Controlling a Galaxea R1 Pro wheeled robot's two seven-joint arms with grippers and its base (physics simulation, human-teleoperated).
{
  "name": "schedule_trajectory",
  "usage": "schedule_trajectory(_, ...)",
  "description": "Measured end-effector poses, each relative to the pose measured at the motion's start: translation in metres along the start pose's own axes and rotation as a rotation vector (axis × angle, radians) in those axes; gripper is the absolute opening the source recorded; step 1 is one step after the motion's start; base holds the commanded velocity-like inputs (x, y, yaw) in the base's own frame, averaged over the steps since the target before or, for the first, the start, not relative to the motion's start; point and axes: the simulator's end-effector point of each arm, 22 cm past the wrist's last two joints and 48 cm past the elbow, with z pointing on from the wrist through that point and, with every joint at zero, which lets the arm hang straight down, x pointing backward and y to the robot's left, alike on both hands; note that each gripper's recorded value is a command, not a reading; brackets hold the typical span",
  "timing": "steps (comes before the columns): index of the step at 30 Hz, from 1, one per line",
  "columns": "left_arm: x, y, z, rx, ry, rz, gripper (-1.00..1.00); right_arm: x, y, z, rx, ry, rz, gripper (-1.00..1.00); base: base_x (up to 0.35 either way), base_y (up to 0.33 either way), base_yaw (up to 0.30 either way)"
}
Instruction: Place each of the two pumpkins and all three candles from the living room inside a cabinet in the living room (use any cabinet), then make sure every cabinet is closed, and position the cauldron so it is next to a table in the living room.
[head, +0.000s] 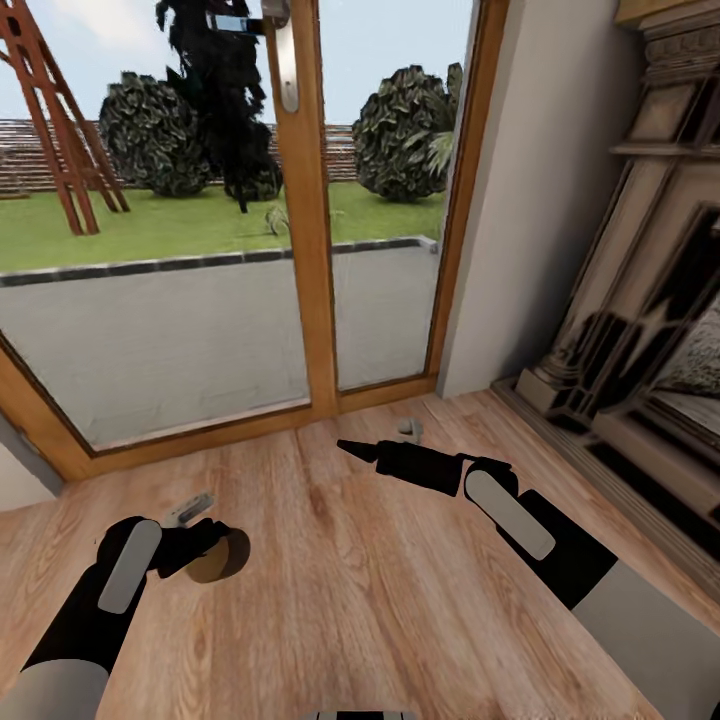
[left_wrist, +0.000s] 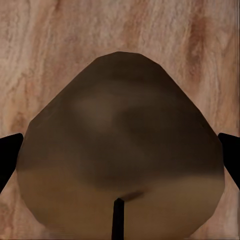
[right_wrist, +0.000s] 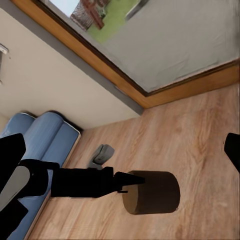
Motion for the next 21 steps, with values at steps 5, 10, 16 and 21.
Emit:
schedule_trajectory(5, -0.001, -0.001, -0.0015, 0.004, -0.003, -0.002, -1.0, -0.0011, 0.0015, -0.0005, -0.001, -0.001, -0.003, 1.0, 0.0, 0.025, -0.274)
schedule_trajectory(10, -0.0022, -0.0014, -0.003, 0.005, -0.006, -0.002, -1.0, -0.0022, 0.0032, -0.0009, -0.002, -0.003, -0.006, 1.0, 0.0, 0.166, -0.274)
schedule_trajectory(16, -0.0035, -0.0021, -0.0047, 0.007, -0.01, -0.002, -1.0, -0.0035, 0.0053, -0.0014, -0.003, -0.004, -0.01, 1.0, 0.0, 0.064, -0.274)
schedule_trajectory(21, -0.0044, -0.0029, -0.0061, 0.009, -0.013, -0.001, -1.0, -0.0042, 0.0053, -0.002, 0.0, -0.005, -0.011, 1.0, 0.0, 0.003, -0.274)
